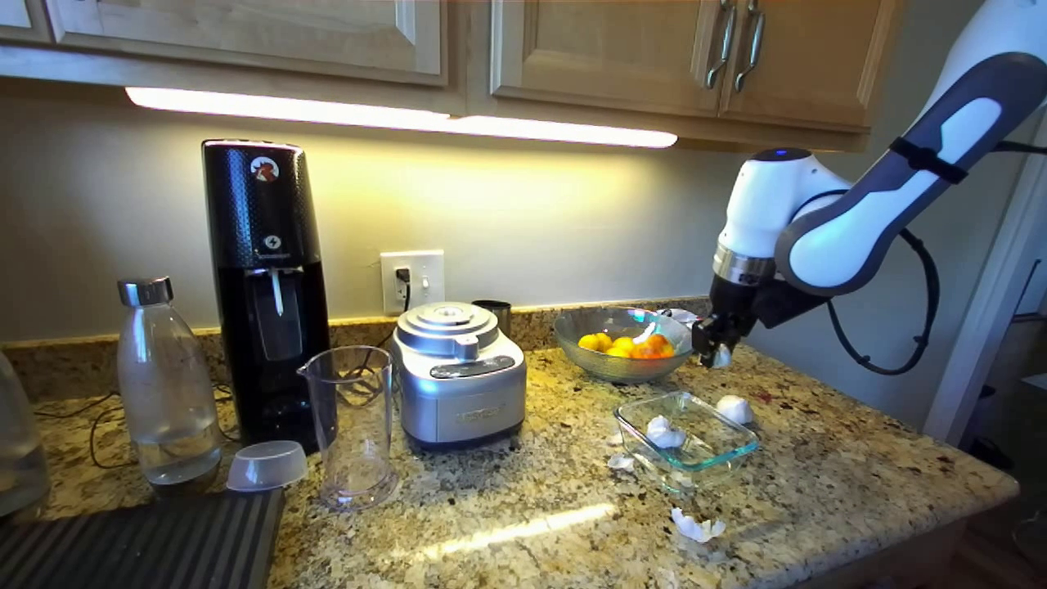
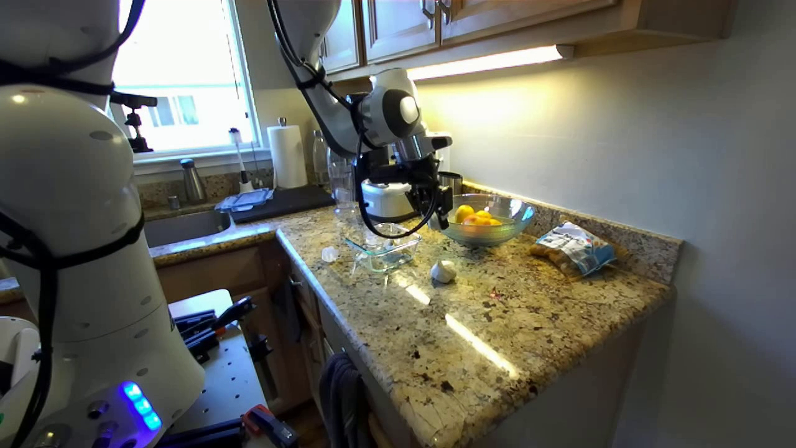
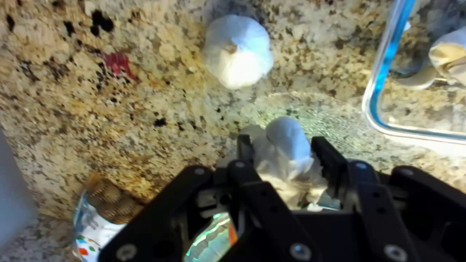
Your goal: Remove the contents from the glass container.
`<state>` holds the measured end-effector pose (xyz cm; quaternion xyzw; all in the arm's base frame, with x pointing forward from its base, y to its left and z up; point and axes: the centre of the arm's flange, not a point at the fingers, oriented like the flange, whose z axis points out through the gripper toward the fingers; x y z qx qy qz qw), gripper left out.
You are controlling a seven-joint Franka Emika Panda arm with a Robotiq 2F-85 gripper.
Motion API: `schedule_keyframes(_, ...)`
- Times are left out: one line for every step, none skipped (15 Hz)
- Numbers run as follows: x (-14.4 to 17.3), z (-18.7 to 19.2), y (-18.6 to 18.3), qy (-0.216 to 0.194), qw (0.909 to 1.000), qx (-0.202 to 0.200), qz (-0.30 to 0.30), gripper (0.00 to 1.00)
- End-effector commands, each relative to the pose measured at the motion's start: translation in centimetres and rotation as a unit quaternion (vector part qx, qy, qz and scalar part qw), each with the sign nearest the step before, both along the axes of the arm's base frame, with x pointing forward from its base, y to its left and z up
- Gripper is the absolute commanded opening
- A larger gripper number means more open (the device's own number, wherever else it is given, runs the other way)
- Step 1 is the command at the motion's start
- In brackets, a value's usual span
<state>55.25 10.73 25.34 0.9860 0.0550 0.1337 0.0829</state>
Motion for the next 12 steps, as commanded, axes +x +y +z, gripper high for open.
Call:
schedule_keyframes(-2.2,-1.9,-1.6,0.029,0.9968,-0.014,-0.073,0.20)
schedule_keyframes(-2.5,-2.5,-2.0,0.036,0.9954,-0.016,-0.087,0.20)
schedule_keyframes(-2.8,-3.2,-2.4,0.045,0.9937,-0.015,-0.101,0.20)
schedule_keyframes(-3.2,-3.8,-2.7,0.055,0.9921,-0.014,-0.112,0.20)
schedule_keyframes(-3.7,-4.5,-2.8,0.063,0.9904,-0.012,-0.122,0.20)
schedule_keyframes(-4.1,-5.1,-2.8,0.071,0.9895,-0.008,-0.126,0.20)
schedule_keyframes(-4.9,-6.0,-2.8,0.074,0.9893,-0.005,-0.126,0.20)
schedule_keyframes(-5.4,-6.6,-2.7,0.079,0.9889,-0.001,-0.126,0.20)
schedule_keyframes(-5.9,-7.1,-2.7,0.080,0.9885,0.002,-0.128,0.20)
schedule_keyframes(-6.3,-7.5,-2.7,0.082,0.9881,0.004,-0.130,0.20)
schedule_keyframes(-6.6,-7.7,-2.7,0.081,0.9879,0.008,-0.132,0.20)
schedule_keyframes(-6.8,-7.9,-2.7,0.081,0.9877,0.008,-0.133,0.20)
